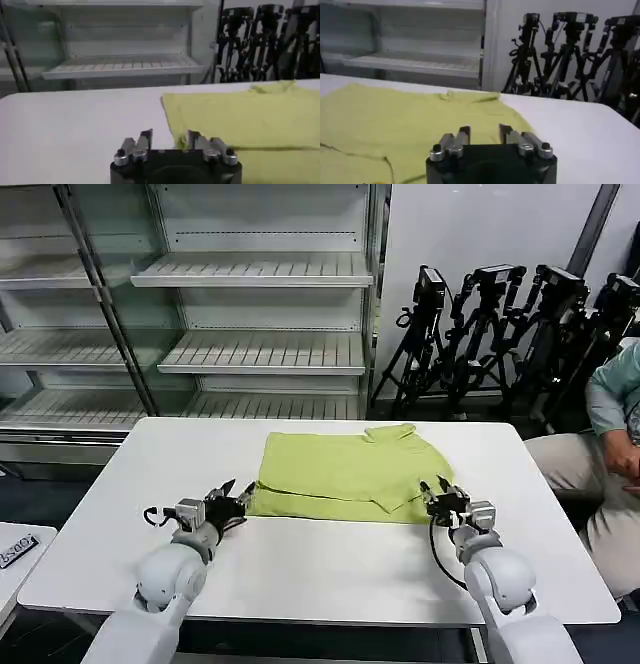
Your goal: Fold and organize the clothes.
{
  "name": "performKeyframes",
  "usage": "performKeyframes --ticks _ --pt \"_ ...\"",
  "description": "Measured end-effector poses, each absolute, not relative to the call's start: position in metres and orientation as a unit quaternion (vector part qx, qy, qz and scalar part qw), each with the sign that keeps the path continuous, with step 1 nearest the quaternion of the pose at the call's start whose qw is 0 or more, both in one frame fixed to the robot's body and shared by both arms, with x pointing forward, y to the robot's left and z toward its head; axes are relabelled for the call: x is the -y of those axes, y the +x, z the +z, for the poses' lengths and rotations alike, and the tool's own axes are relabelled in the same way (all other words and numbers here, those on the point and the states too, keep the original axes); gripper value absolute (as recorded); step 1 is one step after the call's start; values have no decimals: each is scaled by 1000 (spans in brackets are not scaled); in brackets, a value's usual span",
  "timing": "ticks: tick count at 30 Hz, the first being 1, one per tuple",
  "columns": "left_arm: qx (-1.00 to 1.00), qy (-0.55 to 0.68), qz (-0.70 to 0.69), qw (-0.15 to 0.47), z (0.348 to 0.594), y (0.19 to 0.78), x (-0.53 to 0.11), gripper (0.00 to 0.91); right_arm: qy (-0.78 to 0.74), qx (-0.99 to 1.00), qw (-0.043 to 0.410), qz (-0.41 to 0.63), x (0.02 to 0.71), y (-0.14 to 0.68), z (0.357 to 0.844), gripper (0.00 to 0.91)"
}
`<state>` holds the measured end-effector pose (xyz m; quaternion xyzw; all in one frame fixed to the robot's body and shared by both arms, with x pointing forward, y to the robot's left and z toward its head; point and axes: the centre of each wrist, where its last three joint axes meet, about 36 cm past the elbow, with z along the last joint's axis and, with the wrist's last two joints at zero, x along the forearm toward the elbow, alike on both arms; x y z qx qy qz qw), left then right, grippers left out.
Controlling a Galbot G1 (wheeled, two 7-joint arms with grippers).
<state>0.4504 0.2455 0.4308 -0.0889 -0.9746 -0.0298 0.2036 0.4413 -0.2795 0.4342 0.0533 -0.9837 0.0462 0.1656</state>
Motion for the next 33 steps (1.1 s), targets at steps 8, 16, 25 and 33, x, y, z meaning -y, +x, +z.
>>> performKeyframes --ticks 8,16,25,33 --pt "971 -90 -41 219 421 442 -239 10 35 977 204 50 285 423 422 0" --pt "966 -105 -39 233 412 440 -231 10 25 975 217 44 289 417 419 0" --pt "964 -108 -59 237 408 423 -232 0 37 974 220 45 282 400 417 0" --pt "963 -106 -69 237 419 378 -243 0 49 973 218 50 268 353 421 0"
